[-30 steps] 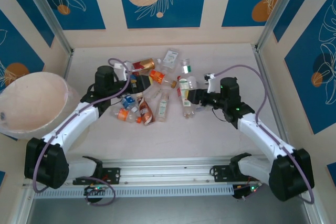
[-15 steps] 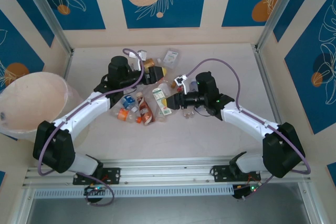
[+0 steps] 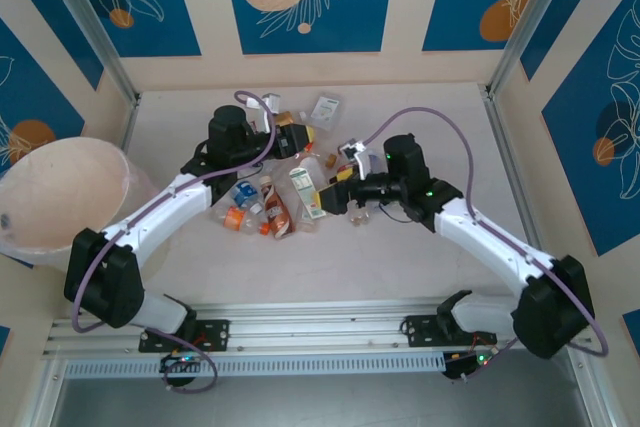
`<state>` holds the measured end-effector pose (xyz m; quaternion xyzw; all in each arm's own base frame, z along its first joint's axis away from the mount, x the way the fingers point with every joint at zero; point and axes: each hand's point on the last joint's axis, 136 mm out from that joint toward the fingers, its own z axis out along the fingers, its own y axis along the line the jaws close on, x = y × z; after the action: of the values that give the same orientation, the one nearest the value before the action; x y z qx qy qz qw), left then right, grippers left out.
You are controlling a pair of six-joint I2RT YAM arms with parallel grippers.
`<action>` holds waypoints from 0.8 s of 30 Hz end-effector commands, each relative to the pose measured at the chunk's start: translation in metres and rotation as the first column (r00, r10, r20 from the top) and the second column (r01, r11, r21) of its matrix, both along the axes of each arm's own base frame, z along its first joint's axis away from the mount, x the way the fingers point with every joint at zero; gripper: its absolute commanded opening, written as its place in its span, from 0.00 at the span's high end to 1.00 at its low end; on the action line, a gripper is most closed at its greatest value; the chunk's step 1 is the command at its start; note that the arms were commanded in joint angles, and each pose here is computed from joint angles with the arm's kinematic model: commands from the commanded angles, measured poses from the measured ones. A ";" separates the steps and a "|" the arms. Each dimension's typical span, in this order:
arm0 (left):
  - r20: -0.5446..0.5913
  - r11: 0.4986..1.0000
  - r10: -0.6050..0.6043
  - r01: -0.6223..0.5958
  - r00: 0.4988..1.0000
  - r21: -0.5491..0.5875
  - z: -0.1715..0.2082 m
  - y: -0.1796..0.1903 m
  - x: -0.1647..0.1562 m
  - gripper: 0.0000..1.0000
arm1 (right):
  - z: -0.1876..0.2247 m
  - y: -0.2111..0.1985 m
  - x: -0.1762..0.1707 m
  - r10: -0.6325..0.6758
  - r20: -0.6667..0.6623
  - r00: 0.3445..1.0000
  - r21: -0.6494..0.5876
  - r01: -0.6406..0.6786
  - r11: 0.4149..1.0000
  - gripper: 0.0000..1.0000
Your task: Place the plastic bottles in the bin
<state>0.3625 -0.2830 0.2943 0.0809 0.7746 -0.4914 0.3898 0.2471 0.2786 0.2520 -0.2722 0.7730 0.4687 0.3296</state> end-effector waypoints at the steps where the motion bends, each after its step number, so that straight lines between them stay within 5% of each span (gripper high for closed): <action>1: 0.043 0.996 0.079 -0.081 0.996 0.045 0.004 0.016 0.004 1.00 | 0.012 -0.029 0.015 -0.177 0.112 0.978 -0.051 0.184 0.982 0.00; 4: 0.031 0.993 0.097 -0.099 0.995 0.064 -0.003 0.022 0.004 1.00 | 0.002 -0.067 0.042 -0.428 0.163 0.889 -0.089 0.446 0.891 0.00; 7: 0.040 0.989 0.109 -0.112 0.993 0.099 0.004 0.031 0.001 1.00 | -0.011 -0.117 0.063 -0.663 0.156 0.732 -0.122 0.681 0.722 0.00; 11: 0.212 0.979 0.105 -0.139 0.972 0.150 0.048 0.046 -0.014 1.00 | -0.023 -0.168 0.070 -0.826 0.054 0.560 -0.091 0.827 0.555 0.01; 17: 0.446 0.889 0.231 -0.373 0.865 0.264 0.121 0.100 -0.028 1.00 | -0.028 -0.198 0.065 -0.868 -0.023 0.496 -0.027 0.867 0.497 0.01; 24: 0.655 0.816 0.291 -0.538 0.697 0.210 0.221 0.142 -0.061 1.00 | -0.029 -0.215 0.063 -0.897 -0.020 0.441 -0.029 0.897 0.441 0.01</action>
<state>0.3085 -0.1679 0.4976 0.1250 0.6934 -0.2522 0.6633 0.3105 0.0713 0.2192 0.1611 0.8201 0.2238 0.5014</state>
